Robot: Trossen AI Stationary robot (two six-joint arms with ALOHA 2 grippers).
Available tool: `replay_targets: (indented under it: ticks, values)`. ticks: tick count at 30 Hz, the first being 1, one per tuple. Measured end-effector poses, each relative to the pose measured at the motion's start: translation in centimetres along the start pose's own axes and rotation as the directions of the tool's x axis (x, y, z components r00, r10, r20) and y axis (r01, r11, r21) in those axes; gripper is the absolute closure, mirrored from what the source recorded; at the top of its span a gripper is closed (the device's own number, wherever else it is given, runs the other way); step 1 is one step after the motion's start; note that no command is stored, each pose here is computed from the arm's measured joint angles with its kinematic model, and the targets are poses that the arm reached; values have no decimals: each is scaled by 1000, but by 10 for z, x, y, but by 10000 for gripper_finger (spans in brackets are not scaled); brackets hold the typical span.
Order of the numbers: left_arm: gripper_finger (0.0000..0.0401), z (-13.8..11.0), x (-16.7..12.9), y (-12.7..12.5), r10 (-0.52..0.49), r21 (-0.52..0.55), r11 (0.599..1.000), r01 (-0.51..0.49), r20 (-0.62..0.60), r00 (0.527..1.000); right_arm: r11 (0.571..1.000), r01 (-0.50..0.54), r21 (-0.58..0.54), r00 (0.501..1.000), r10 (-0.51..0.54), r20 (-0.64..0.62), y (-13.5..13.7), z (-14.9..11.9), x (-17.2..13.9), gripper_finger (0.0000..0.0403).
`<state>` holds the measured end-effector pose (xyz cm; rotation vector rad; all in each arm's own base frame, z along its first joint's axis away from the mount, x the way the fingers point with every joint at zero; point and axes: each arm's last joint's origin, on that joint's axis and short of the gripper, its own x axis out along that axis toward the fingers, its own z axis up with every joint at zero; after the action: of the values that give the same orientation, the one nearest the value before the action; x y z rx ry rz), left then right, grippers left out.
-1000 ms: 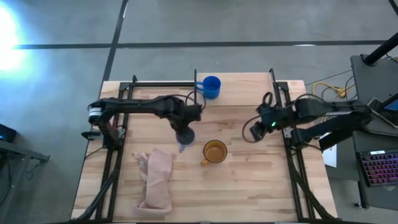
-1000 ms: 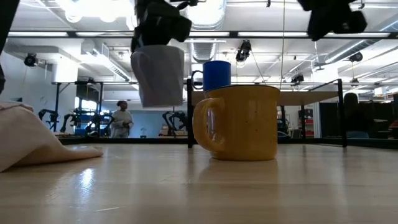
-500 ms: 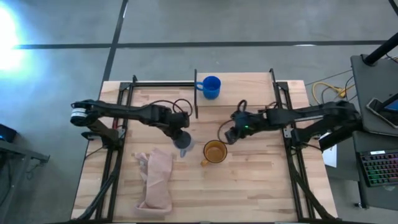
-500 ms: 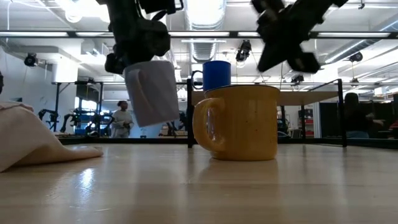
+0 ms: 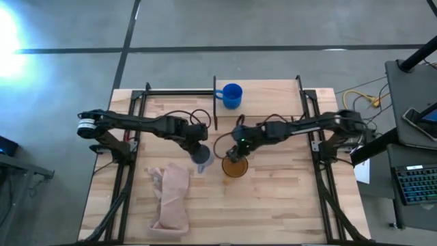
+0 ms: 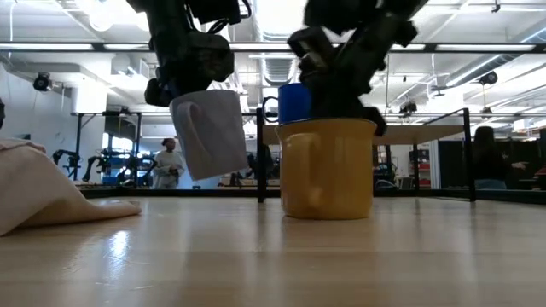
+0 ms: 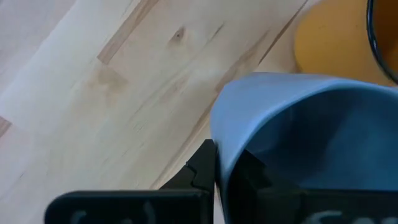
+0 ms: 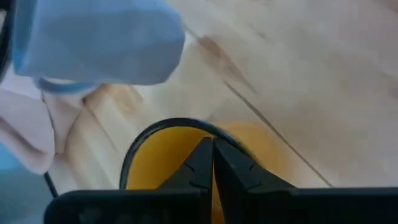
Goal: Stack small to large cups/mugs on shelf
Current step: Put the light blue mug on the shelf
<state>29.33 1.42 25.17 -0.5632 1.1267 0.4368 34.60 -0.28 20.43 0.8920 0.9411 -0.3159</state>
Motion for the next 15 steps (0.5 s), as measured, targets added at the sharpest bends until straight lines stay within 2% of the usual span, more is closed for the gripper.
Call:
replay_targets:
  ticks: [3, 8, 13, 15]
  values:
    - [399, 0, 0, 0, -1, 8, 1000, 1, 0, 1000, 1000, 7, -19, 1000, -7, -24, 5, 5, 11, 395]
    - [399, 0, 1, 0, 0, 17, 1000, 0, -3, 1000, 999, -25, -36, 1000, 25, -4, 16, 14, 9, 395]
    - [399, -1, 1, 0, -1, 34, 999, 1, -4, 1000, 994, -79, -75, 995, 84, 61, 30, 22, -16, 394]
    - [399, 0, 1, 0, -2, 34, 999, 2, -2, 1000, 994, -63, -93, 992, 73, 106, 34, 25, -24, 394]
